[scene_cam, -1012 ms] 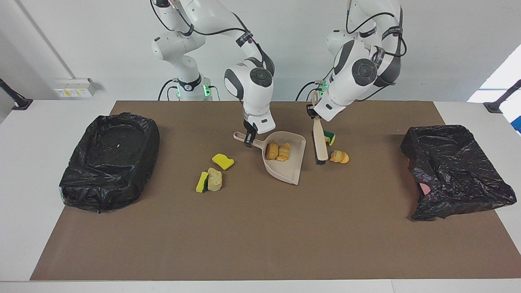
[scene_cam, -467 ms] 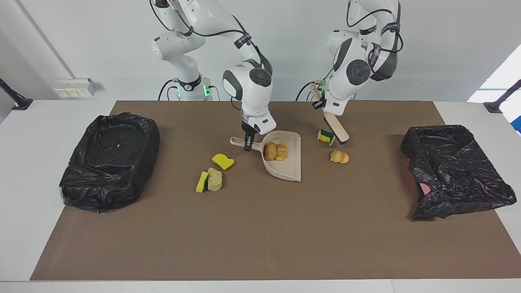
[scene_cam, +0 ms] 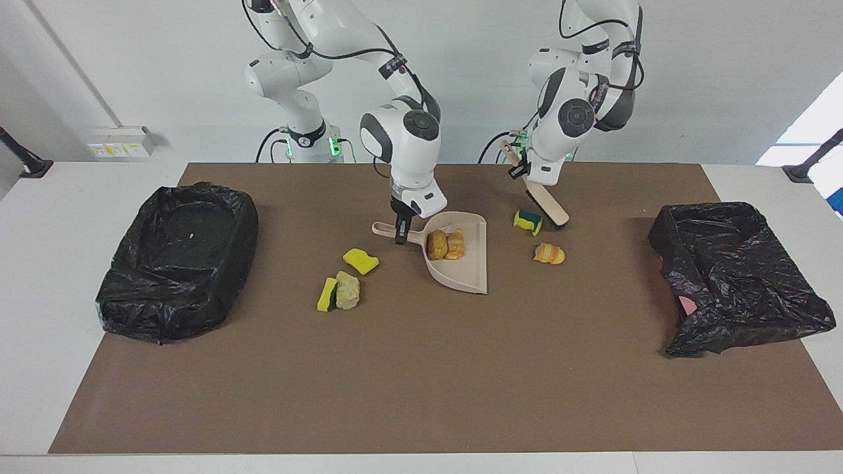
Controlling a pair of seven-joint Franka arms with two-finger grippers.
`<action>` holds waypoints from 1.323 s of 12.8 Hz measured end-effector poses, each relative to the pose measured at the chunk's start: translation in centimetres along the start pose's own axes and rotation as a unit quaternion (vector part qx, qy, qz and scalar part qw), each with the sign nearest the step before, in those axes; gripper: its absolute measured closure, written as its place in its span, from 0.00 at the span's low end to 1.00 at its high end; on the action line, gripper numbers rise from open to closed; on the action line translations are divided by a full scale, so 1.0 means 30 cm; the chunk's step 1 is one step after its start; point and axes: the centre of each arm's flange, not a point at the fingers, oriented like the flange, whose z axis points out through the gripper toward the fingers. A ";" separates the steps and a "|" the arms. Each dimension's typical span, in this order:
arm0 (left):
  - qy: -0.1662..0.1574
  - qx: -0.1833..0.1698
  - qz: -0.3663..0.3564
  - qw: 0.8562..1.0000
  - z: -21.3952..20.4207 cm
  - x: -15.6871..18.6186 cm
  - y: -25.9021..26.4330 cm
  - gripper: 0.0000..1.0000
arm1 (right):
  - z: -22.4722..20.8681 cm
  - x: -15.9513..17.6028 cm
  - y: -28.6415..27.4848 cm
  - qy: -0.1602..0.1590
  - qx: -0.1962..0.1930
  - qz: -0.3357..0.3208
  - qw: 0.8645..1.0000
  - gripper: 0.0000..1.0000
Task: Sweep and dump trash in bin
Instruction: 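Sweep the bread pieces into the dustpan with the left gripper's brush, then sweep the green sponge and bread into the dustpan with the left gripper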
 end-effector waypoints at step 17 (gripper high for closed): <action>0.068 -0.096 0.315 0.942 -0.046 0.005 0.344 0.74 | 0.001 -0.002 0.001 0.000 0.000 0.001 1.000 0.68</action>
